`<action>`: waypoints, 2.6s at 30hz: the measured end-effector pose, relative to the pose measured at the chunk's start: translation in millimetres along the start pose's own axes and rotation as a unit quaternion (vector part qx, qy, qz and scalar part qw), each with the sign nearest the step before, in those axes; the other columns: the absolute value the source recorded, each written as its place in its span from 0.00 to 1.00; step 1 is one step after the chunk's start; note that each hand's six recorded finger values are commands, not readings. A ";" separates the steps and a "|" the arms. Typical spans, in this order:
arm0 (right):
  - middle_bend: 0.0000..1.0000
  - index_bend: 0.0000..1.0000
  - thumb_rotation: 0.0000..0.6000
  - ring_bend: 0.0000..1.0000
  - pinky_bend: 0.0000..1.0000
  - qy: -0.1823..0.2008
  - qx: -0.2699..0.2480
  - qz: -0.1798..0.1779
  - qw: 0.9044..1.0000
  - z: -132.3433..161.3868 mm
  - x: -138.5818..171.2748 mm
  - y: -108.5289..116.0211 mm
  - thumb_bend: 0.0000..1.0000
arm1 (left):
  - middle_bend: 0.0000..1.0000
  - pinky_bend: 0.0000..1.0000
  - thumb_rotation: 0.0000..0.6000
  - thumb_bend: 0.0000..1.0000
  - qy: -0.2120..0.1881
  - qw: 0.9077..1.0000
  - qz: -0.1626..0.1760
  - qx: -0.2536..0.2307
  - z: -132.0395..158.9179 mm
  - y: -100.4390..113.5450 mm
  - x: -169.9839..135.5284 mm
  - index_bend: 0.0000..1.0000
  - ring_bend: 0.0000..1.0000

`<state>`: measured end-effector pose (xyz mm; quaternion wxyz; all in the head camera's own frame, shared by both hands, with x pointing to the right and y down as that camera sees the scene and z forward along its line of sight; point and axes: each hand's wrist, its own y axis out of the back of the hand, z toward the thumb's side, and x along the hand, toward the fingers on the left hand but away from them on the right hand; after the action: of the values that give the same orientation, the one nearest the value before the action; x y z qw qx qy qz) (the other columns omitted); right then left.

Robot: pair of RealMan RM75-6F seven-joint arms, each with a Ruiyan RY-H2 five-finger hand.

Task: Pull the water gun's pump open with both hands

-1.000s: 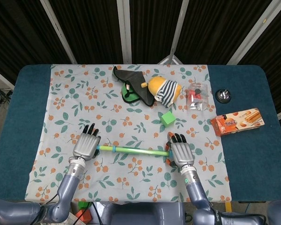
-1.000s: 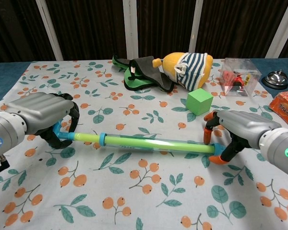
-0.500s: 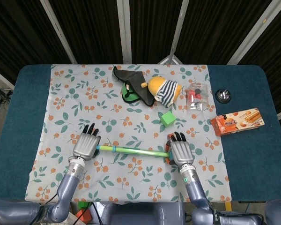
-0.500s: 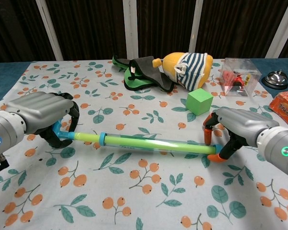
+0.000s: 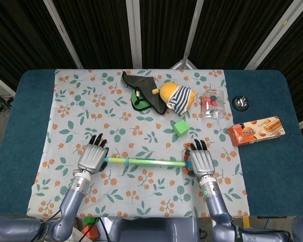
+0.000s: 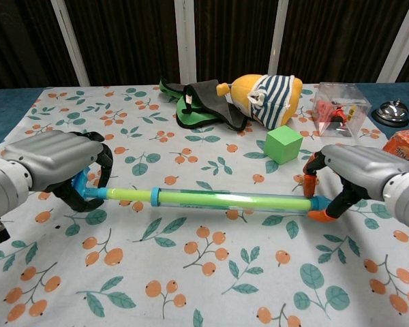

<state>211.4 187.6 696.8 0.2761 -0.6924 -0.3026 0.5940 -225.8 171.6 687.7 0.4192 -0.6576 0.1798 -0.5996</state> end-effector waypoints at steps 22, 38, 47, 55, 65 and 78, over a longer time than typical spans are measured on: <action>0.23 0.74 1.00 0.00 0.00 -0.046 0.024 -0.016 0.999 -46.4 6.0 21.3 0.30 | 0.19 0.10 1.00 0.53 0.024 1.000 0.002 -0.005 -34.8 3.7 -18.0 0.62 0.00; 0.23 0.74 1.00 0.00 0.00 -0.061 0.040 -0.025 0.997 -61.2 4.6 31.5 0.30 | 0.19 0.10 1.00 0.53 0.039 0.999 0.004 -0.008 -61.9 7.7 -25.2 0.63 0.00; 0.23 0.74 1.00 0.00 0.00 -0.085 0.053 -0.028 0.995 -78.4 3.1 38.6 0.30 | 0.19 0.10 1.00 0.53 0.045 0.999 -0.001 -0.005 -74.3 3.9 -31.4 0.64 0.00; 0.23 0.74 1.00 0.00 0.00 -0.098 0.061 -0.031 0.993 -89.1 3.1 43.7 0.30 | 0.19 0.10 1.00 0.53 0.054 0.999 -0.006 -0.001 -88.7 -0.3 -35.5 0.63 0.00; 0.23 0.74 1.00 0.00 0.00 -0.110 0.072 -0.028 0.991 -98.8 3.2 43.1 0.30 | 0.19 0.10 1.00 0.53 0.057 0.998 -0.006 0.003 -99.3 1.8 -36.6 0.64 0.00; 0.23 0.74 1.00 0.00 0.00 -0.123 0.084 -0.028 0.988 -111.1 3.7 47.8 0.30 | 0.19 0.10 1.00 0.53 0.060 0.998 -0.011 0.010 -103.3 -0.6 -35.8 0.64 0.00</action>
<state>326.1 156.1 674.7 0.3102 -0.5794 -0.3025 0.6903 -330.7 163.8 658.1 0.4079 -0.6179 0.1915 -0.6443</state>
